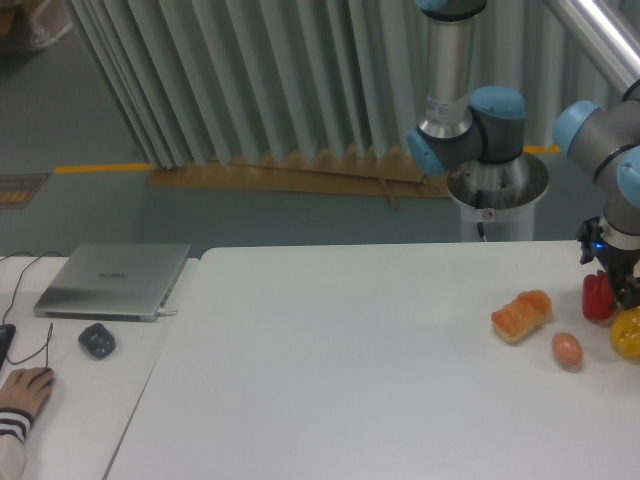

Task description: Place the red peppers in a basket

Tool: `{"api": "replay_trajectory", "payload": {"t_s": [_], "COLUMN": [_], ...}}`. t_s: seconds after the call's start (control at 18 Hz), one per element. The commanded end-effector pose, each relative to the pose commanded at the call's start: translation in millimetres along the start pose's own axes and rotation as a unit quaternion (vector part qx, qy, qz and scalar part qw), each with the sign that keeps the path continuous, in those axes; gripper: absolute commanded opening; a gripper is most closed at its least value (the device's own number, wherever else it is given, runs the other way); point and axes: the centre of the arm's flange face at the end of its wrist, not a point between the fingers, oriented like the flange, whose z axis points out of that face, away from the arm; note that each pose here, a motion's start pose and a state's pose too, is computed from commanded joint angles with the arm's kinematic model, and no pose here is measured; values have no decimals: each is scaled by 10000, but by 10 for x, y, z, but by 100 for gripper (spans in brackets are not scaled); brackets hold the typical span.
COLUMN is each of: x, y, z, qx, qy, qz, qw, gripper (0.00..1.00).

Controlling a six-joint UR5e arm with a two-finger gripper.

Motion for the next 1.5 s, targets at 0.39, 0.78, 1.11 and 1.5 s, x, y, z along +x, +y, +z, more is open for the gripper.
{"api": "replay_trajectory", "payload": {"t_s": [0.39,0.78,1.11,1.5], "x": [19,16,35,43], "y": [-22,136,202,163], "z": [47,70,102,103], "qx": [-36,-46,-19,4], "qy": [-57,-21,-1,-6], "qz": [113,393,350,303], "qw": [9999,9992,9994,9995], "gripper": [100,100,100,100]}}
